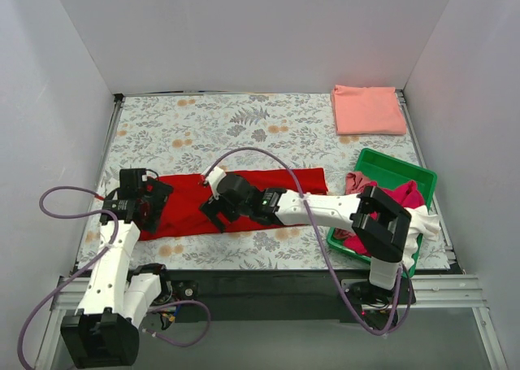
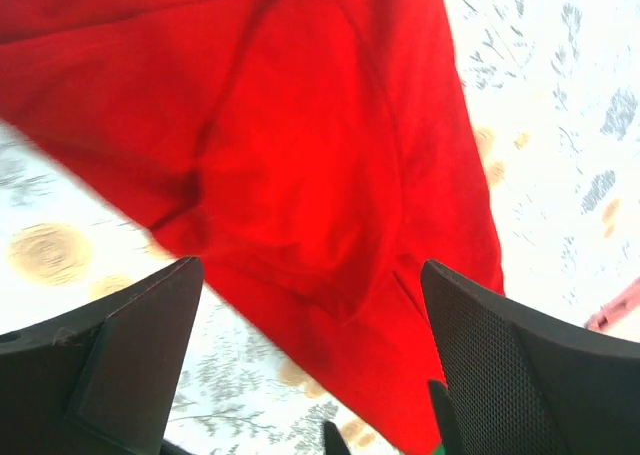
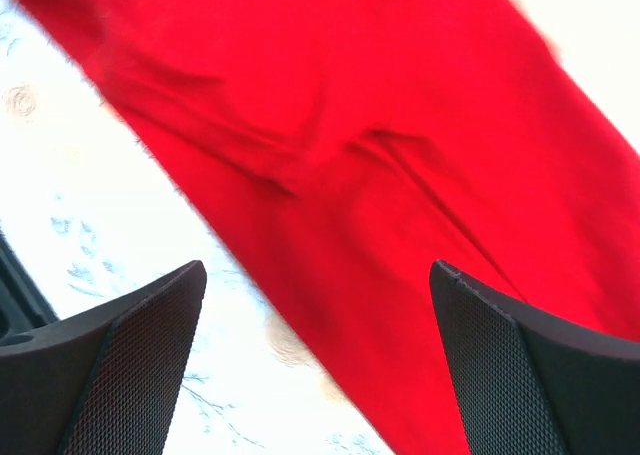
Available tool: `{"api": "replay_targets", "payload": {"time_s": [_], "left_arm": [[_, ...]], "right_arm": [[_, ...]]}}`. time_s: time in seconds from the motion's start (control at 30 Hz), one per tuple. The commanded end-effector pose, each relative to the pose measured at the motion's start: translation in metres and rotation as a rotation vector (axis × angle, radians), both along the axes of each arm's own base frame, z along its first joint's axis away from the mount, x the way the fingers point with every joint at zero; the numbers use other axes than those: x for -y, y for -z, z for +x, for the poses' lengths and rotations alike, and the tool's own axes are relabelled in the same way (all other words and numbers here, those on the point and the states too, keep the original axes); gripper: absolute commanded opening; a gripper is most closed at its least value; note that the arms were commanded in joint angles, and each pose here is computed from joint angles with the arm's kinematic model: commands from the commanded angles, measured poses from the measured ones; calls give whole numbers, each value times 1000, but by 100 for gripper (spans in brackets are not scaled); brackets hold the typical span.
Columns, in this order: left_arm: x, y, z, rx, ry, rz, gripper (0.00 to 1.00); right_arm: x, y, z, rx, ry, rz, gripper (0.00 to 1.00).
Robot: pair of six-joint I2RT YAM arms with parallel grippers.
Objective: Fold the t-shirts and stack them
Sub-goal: Fold the tshirt
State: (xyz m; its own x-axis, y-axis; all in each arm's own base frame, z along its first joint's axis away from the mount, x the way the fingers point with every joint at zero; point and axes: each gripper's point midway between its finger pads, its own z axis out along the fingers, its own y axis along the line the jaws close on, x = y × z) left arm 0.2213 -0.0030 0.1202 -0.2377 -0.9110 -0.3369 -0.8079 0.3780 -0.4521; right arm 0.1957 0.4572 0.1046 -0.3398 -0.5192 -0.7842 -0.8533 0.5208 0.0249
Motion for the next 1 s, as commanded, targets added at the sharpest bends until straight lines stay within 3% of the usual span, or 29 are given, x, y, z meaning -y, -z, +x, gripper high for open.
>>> {"api": "replay_targets", "payload": {"time_s": [0.0, 0.13, 0.3, 0.47, 0.6, 0.73, 0.77, 0.83, 0.87, 0.93, 0.97], "left_arm": [[22, -2, 29, 71, 105, -89, 90], [47, 22, 46, 49, 208, -197, 91], [42, 61, 65, -73, 205, -172, 92], [17, 87, 79, -161, 107, -69, 93], [9, 121, 94, -263, 70, -47, 93], [6, 142, 140, -280, 71, -33, 93], [9, 131, 174, -227, 86, -43, 93], [17, 134, 208, -202, 126, -51, 93], [21, 138, 247, -167, 168, -55, 93], [49, 145, 279, -163, 250, -58, 93], [59, 147, 317, -131, 270, -58, 93]], "right_arm": [[41, -13, 35, -30, 150, 37, 98], [98, 8, 68, -83, 286, 9, 98], [166, 20, 124, -108, 469, -1, 98], [189, 38, 151, -135, 534, -33, 98], [187, 55, 147, -201, 514, -39, 99], [169, 69, 112, -360, 408, 19, 98], [170, 73, 106, -389, 416, 20, 98], [175, 81, 87, -429, 409, 11, 98], [176, 83, 81, -446, 413, 14, 98], [175, 89, 55, -467, 386, -6, 98], [173, 91, 45, -473, 370, -14, 98]]}}
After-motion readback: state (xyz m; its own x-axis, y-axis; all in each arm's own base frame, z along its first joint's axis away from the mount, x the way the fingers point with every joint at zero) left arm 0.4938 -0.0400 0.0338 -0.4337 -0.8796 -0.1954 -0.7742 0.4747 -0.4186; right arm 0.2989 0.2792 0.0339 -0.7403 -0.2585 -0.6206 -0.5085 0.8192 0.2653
